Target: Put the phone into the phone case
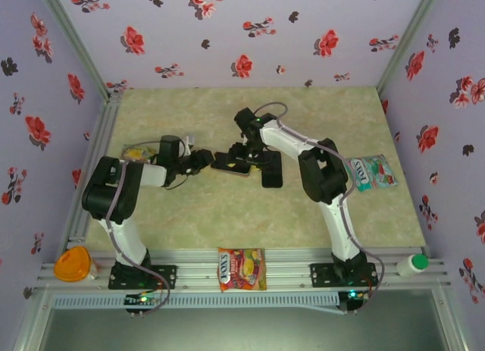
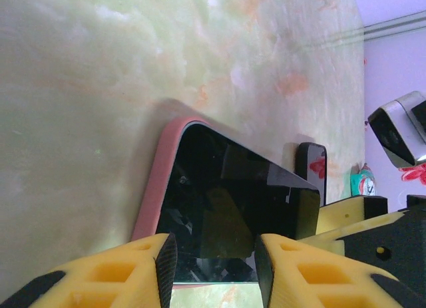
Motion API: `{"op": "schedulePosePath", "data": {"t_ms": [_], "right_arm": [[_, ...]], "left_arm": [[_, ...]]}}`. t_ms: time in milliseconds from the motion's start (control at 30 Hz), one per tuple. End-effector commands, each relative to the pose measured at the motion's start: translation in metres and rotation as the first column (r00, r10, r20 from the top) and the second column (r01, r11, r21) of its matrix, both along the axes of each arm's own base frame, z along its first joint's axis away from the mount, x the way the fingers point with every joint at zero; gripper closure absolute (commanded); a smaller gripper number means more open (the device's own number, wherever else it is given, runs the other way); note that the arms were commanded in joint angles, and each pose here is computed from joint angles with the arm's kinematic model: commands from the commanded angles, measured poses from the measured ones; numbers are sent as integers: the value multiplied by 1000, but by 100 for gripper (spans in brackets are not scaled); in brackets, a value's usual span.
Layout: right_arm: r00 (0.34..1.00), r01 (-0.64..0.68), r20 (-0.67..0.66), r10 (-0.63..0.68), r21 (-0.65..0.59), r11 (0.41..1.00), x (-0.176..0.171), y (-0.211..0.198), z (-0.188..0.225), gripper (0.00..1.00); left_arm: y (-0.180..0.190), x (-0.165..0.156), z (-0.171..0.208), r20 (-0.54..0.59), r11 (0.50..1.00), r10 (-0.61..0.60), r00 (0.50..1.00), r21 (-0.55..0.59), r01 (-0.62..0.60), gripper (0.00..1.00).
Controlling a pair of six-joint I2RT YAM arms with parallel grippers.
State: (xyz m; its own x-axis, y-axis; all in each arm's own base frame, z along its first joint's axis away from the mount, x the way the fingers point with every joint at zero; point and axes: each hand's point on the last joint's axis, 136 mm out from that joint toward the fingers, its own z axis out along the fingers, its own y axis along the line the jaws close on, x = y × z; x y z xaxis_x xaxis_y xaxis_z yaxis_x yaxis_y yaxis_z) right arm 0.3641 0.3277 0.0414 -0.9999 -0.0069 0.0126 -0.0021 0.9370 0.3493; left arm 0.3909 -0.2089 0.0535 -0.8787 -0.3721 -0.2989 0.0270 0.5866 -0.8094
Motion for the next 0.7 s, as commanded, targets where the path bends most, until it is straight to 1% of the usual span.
{"op": "schedulePosePath", "data": {"t_ms": [0,200,467,667], "right_arm": [[999,-43,-15,43,-9,999,-4,6,-4,25],[998,-62,-18,62,-18,998,-5,5,-6,22],[995,-97,-24,95,-54,994,-11,-4,-5,17],[994,-107,-30,105,-68,992,-15,-9,-5,16]], "left_arm": [[9,-5,3,10,1000,1,1000,24,-2,59],[21,-3,4,6,999,31,1000,43,-31,59],[23,0,6,7,998,36,999,45,-37,59],[23,1,7,5,998,36,999,47,-36,59]]}}
